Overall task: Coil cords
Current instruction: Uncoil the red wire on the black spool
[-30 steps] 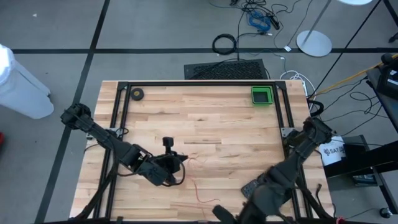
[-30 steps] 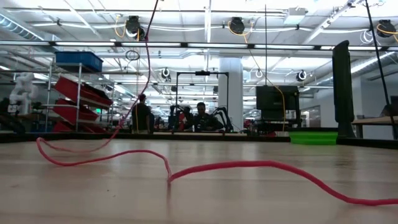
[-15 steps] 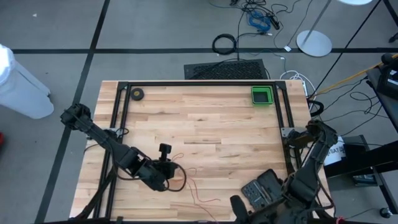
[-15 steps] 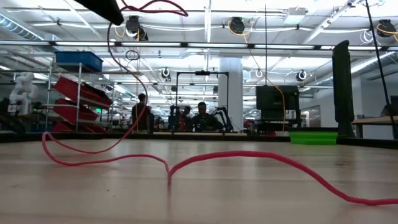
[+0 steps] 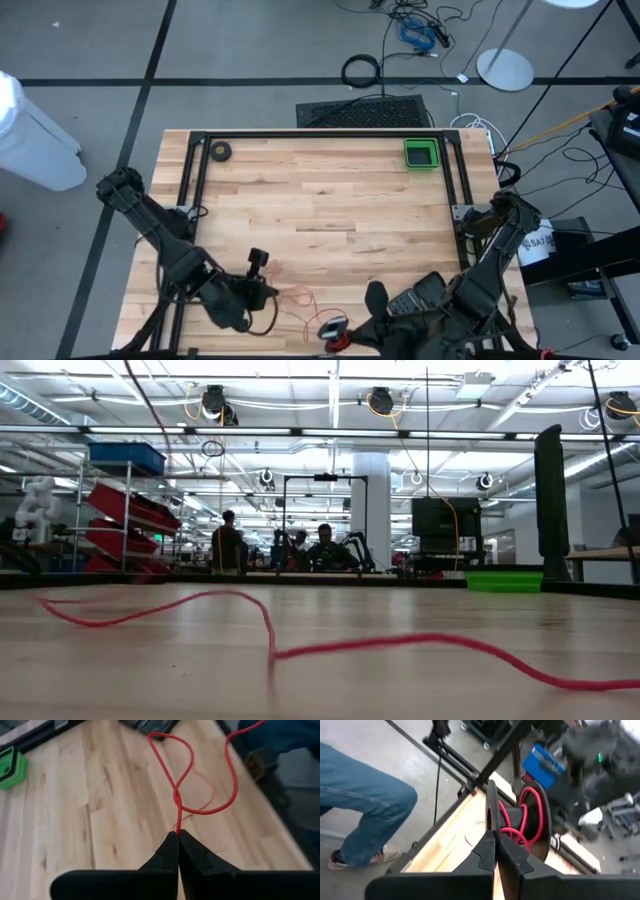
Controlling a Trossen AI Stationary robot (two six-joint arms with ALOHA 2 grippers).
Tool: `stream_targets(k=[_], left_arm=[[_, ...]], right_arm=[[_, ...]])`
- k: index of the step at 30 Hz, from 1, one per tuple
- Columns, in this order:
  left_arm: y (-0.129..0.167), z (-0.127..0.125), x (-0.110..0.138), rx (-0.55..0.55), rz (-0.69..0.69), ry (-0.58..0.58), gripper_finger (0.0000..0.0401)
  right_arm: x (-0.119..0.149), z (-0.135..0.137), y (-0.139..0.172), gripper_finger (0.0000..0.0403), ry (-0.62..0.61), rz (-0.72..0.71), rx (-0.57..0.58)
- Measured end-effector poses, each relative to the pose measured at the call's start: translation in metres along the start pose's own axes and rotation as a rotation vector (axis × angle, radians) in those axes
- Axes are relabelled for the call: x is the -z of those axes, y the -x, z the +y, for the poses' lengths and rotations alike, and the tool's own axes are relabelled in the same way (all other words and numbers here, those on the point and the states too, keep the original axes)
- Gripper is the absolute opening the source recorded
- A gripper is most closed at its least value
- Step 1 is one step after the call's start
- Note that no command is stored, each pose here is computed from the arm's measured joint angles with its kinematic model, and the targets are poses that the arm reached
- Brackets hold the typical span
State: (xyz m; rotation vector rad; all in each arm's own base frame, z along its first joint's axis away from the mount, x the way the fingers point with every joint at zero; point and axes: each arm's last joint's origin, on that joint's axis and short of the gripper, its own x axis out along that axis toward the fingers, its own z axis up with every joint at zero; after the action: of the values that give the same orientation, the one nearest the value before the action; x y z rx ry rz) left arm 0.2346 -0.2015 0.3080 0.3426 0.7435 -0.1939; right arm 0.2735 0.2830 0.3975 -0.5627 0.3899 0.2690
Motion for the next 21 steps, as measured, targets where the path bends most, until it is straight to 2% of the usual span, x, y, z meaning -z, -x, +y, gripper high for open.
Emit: stream_targets(k=[10,15,21], left_arm=[[0.040,-0.031,-0.015,0.020,-0.123,-0.072,0.0002],[0.063,-0.049,-0.025,0.014,-0.258,-0.168,0.0002],[0.087,-0.072,-0.034,0.006,-0.449,-0.329,0.0002]], right_arm=[[0.022,-0.020,-0.013,0.0000,-0.103,0.174,0.036],[0.034,-0.029,-0.019,0.0000,-0.160,0.263,0.062],[0.051,-0.035,-0.034,0.0000,-0.165,0.328,0.080]])
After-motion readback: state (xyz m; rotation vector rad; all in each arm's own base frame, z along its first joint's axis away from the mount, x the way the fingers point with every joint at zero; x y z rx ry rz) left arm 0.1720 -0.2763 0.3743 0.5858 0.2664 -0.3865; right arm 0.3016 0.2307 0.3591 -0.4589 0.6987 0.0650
